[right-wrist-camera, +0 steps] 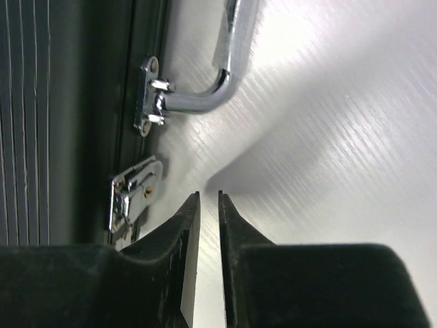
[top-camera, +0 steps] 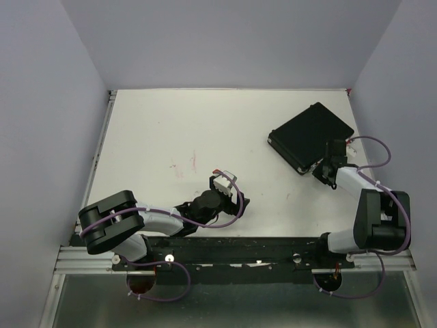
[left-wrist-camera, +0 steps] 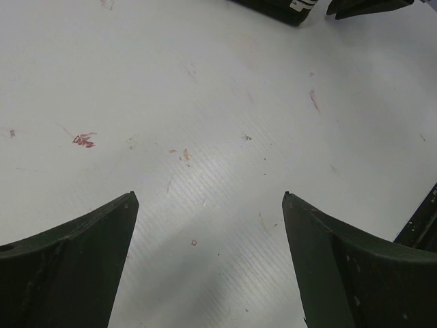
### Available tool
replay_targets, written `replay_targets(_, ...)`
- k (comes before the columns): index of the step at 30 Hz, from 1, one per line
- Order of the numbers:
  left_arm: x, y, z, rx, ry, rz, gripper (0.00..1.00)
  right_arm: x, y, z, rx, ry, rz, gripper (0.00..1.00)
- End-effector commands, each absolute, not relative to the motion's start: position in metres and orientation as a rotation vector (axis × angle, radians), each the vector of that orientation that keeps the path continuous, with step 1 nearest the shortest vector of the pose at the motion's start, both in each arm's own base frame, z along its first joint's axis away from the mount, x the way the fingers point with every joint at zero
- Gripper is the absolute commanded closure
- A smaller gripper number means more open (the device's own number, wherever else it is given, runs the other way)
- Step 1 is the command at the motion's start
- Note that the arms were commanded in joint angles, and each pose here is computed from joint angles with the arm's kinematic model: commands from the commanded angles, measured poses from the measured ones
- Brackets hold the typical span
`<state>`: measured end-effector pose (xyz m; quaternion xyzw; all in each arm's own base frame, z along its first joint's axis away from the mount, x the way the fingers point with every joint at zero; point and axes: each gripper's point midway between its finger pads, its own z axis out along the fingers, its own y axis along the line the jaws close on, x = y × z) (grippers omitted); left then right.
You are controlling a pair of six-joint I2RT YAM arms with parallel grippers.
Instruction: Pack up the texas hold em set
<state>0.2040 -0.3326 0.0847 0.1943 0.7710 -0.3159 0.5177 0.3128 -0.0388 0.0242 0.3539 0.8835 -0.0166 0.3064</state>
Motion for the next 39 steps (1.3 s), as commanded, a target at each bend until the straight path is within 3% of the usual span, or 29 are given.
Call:
replay_targets(1,0.205,-0.333,0.093,0.445,1.82,-0.77,0.05,0.304,-0.052,0.04,0.976,2.246,-0.1,0.75)
replay_targets(9,0.205,-0.332,0.093,0.442,1.82,-0.77,0.05,0.313,-0.064,0.095,0.918,2.082,-0.12,0.68)
replay_targets(21,0.204,-0.331,0.094,0.436,1.815,-0.772,0.06,0.375,-0.108,0.157,0.945,1.929,-0.161,0.68)
replay_targets(32,0.205,-0.33,0.093,0.435,1.814,-0.771,0.05,0.428,-0.185,0.137,1.032,1.901,-0.044,0.74)
replay_targets(39,0.206,-0.335,0.093,0.447,1.818,-0.771,0.05,0.449,-0.193,0.139,0.966,1.896,0.01,0.76)
